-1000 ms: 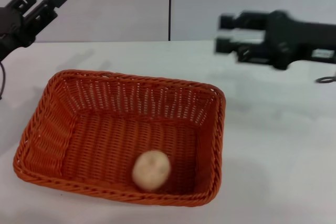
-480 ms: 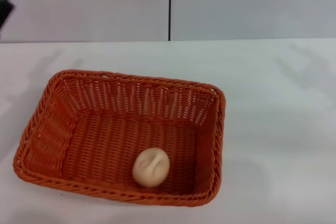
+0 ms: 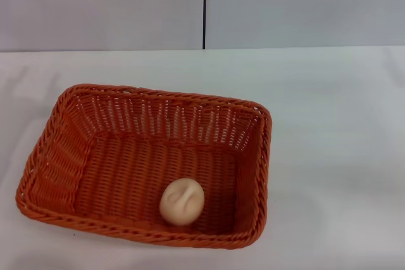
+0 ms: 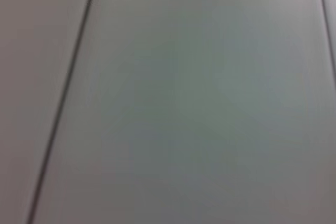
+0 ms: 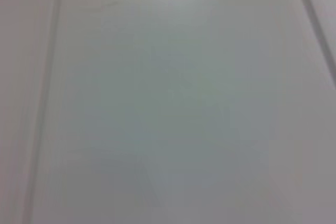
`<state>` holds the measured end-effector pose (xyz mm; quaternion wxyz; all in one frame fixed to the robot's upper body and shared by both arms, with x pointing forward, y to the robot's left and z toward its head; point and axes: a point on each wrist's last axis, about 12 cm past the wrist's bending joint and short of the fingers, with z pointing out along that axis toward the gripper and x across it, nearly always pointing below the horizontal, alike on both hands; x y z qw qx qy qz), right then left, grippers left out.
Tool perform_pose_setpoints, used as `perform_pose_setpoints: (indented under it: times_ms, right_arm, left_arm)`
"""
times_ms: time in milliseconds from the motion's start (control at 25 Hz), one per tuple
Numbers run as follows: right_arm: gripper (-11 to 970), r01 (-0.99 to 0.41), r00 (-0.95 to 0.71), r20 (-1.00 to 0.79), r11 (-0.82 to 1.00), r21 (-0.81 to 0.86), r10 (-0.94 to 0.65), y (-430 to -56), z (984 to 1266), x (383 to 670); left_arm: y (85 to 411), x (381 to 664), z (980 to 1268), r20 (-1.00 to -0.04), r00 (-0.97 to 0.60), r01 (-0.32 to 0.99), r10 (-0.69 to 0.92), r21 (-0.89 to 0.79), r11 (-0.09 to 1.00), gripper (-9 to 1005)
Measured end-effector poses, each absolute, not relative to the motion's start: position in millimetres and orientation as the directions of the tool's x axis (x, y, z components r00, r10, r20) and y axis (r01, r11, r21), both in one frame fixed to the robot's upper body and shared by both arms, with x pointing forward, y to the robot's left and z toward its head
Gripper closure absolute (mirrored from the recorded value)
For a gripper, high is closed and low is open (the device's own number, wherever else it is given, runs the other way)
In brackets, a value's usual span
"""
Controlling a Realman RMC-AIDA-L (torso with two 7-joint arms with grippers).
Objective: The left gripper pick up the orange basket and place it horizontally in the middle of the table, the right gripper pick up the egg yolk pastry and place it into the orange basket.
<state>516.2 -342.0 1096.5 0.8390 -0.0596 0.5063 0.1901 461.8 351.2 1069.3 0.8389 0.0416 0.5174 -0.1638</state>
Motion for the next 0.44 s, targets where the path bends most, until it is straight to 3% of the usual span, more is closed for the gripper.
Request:
perform_pose_setpoints:
  times_ms: [440]
  right_arm:
    - [330,-0.307,0.411,-0.861,0.934,0.181,0.301,-338.4,1092.8,528.7]
  left_arm:
    - [356.7,458.0,1068.5,-0.877,0.448,0.24,-0.173,-0.068,0.968,305]
